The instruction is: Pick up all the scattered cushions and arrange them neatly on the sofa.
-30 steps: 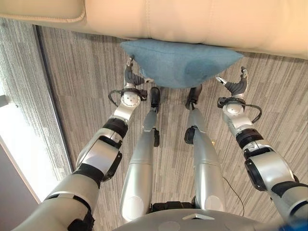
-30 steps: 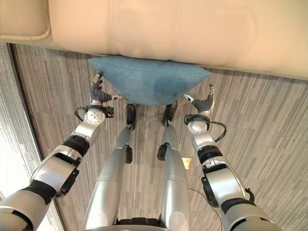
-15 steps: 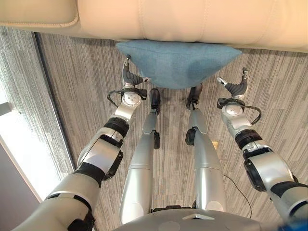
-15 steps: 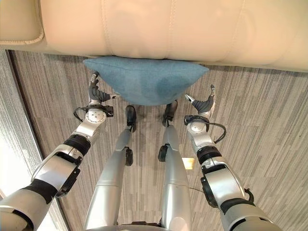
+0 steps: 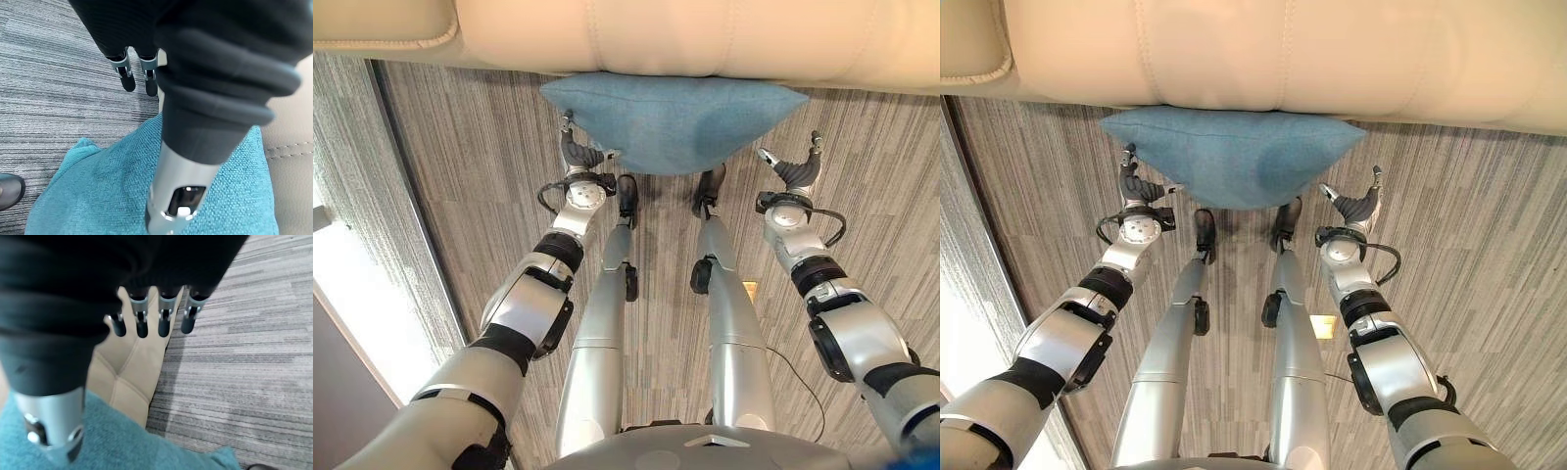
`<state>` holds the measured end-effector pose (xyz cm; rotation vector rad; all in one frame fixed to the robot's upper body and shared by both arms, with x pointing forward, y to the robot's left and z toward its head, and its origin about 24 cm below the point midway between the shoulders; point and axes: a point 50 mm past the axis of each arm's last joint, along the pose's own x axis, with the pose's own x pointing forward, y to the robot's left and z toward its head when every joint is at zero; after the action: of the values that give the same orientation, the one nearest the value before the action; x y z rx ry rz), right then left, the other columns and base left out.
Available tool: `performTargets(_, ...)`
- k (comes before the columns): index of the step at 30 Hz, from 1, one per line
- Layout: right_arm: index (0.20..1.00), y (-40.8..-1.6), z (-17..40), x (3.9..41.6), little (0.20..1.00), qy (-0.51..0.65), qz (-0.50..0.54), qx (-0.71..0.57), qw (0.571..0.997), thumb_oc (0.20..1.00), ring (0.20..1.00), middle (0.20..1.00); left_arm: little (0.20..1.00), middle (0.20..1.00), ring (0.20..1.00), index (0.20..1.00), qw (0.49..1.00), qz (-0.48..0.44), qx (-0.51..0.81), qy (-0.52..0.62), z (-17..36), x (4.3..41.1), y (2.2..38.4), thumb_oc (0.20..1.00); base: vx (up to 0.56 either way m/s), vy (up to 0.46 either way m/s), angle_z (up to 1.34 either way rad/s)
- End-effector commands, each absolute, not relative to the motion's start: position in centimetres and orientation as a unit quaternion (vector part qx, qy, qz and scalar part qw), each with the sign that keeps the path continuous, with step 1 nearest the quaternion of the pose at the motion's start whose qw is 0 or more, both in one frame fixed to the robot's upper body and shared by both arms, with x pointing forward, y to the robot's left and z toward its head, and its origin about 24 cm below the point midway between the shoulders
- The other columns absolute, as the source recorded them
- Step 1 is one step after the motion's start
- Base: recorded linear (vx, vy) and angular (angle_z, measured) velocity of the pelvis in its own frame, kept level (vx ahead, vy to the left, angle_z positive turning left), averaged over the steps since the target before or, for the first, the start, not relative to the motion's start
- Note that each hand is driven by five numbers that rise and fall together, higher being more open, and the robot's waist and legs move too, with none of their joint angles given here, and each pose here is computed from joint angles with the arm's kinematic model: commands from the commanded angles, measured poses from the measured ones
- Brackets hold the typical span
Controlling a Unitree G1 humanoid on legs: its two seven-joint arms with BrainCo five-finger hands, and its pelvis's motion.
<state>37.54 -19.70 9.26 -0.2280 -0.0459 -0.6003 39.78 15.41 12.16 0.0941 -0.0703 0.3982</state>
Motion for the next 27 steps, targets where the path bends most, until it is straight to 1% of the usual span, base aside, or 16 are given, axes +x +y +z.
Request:
performTargets(1,1.0,-19.6,10.0,37.8,1.0,-0.037,-0.288,-0.116,0.95,1.0,1.0,1.0,1.0,1.0,1.0,1.0,0.978,0.206,0.031,-0.024,11.7,39.7,16.2,1.0,0.0,0.0,0.0)
performTargets(7,1.0,-18.9,11.5,38.8,1.0,-0.049,-0.269,-0.12,0.954,1.0,1.0,1.0,1.0,1.0,1.0,1.0,0.983,0.178,0.013,-0.048,13.2,40.2,14.9,1.0,0.0,0.0,0.0)
performTargets(12,1.0,-17.0,15.0,40.1,1.0,-0.091,-0.228,-0.096,0.965,1.0,1.0,1.0,1.0,1.0,1.0,1.0,0.987,0.134,-0.013,-0.084,15.6,40.6,13.0,1.0,0.0,0.0,0.0)
performTargets(17,1.0,-15.4,16.9,40.7,1.0,-0.114,-0.192,-0.084,0.971,1.0,1.0,1.0,1.0,1.0,1.0,1.0,0.988,0.103,-0.026,-0.11,17.3,40.8,11.4,1.0,0.0,-0.023,0.0)
performTargets(20,1.0,-14.6,17.3,40.8,1.0,-0.119,-0.175,-0.081,0.974,1.0,1.0,1.0,1.0,1.0,1.0,1.0,0.988,0.09,-0.029,-0.12,17.9,40.8,10.7,1.0,0.0,0.0,0.0)
performTargets(22,1.0,-13.6,17.6,40.8,1.0,-0.128,-0.157,-0.087,0.975,1.0,1.0,1.0,1.0,1.0,1.0,1.0,0.988,0.07,-0.034,-0.132,18.5,40.7,9.4,1.0,0.0,0.0,0.0)
performTargets(27,1.0,-13.3,17.1,40.5,1.0,-0.133,-0.149,-0.099,0.975,1.0,1.0,1.0,1.0,1.0,1.0,1.0,0.987,0.058,-0.032,-0.146,18.8,40.3,8.8,1.0,0.0,0.0,0.0)
